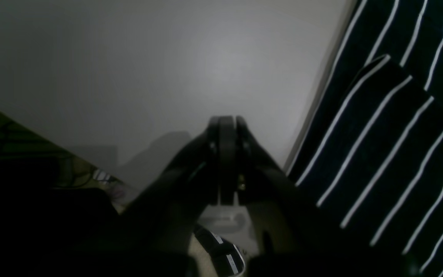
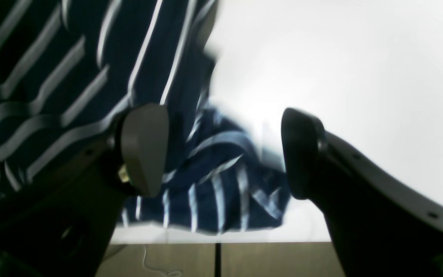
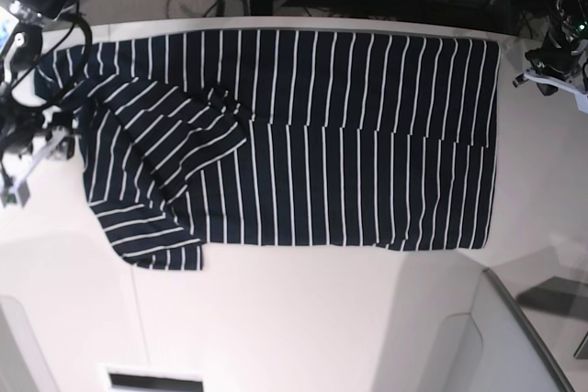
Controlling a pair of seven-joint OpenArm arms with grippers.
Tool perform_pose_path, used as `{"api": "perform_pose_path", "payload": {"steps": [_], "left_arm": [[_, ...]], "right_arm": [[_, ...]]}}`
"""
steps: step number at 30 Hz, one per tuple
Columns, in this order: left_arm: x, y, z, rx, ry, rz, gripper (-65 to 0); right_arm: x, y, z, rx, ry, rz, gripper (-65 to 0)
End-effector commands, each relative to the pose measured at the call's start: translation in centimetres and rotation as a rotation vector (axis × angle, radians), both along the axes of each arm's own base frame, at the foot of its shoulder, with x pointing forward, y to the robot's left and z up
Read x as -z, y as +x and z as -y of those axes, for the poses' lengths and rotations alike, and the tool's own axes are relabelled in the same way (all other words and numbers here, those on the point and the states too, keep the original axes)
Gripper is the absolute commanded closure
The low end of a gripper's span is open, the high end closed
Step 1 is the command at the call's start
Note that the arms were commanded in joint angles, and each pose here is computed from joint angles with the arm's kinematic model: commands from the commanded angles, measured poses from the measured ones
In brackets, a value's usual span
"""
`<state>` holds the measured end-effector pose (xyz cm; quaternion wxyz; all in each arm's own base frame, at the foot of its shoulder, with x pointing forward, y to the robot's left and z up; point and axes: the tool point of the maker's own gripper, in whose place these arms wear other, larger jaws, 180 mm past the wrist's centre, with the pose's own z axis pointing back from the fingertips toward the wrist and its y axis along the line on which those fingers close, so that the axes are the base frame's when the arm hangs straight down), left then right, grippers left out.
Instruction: Layout the t-shirt on the table in an organized manner, then fold the t-shirt properly
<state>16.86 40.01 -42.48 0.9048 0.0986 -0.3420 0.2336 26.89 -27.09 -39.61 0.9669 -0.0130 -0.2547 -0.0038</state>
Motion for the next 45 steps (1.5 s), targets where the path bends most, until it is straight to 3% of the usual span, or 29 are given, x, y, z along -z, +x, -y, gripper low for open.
{"api": "perform_pose_path", "payload": {"steps": [1,8,14,22,27,37,45], "left_arm": [[-1.2,0.5,-0.9,0.002,0.033,0.026,0.0],[-1.1,0.3,-0.9,0.002,0.033,0.022,0.0],[-1.1,0.1,-1.1,-0.002,0.034,0.019,0.0],[-1.0,-0.1,-1.0,0.002,0.037,0.014,0.0],[-1.0,0.0,-1.0,0.002,0.036,0.016,0.0],[-1.2,0.0,-1.2,0.000,0.039,0.015,0.0],[-1.2,0.1,-1.2,0.003,0.040,0.016,0.0]], "right_arm": [[-2.1,2.6,0.7,-0.008,-0.012,0.081,-43.7],[-0.1,11.6,0.5,0.028,0.209,0.172,-43.7],[3.4,13.9,0.8,0.116,0.367,0.209,-41.9],[6.1,13.3,0.3,0.177,0.437,0.210,-41.0],[7.4,13.1,-2.0,0.132,0.427,0.168,-40.7],[6.9,14.4,-4.4,0.107,0.461,0.182,-39.9],[6.6,14.7,-4.2,0.111,0.457,0.207,-17.1]]}}
